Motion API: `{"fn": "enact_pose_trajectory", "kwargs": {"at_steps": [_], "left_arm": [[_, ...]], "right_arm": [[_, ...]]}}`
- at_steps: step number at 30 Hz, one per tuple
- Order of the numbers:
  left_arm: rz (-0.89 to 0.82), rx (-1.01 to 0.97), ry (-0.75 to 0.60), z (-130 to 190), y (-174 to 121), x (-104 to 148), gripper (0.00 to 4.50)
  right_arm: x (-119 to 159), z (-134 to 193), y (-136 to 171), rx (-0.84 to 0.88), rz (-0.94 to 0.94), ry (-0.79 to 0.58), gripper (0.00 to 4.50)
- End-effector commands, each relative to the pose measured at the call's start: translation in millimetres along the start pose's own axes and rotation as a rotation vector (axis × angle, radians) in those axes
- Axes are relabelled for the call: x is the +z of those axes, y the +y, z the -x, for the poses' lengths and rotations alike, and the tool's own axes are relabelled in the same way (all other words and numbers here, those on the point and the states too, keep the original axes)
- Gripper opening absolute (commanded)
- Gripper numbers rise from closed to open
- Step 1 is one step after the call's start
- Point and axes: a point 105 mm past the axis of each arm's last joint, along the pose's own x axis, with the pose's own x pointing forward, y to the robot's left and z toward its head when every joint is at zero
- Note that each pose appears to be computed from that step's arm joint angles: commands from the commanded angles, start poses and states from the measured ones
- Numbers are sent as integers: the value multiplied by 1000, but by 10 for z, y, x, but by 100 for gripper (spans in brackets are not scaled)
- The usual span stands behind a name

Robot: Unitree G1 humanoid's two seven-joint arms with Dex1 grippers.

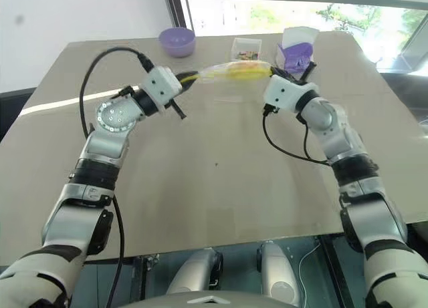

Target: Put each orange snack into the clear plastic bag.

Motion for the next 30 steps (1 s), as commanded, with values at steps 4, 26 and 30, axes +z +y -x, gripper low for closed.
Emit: {"fn": "enact_pose_trajectory", "kwargs": {"at_steps": [4, 26, 30], "left_arm": [[109, -51, 5, 207, -240, -61, 0], [402, -11, -208, 15, 464, 504, 0], [444, -170, -249, 16, 218, 670, 0]], "right_arm": [[50, 261, 420, 224, -89, 19, 4], [351, 172, -423, 281, -197, -85, 4], [494, 274, -210, 471, -325, -160, 4]]}}
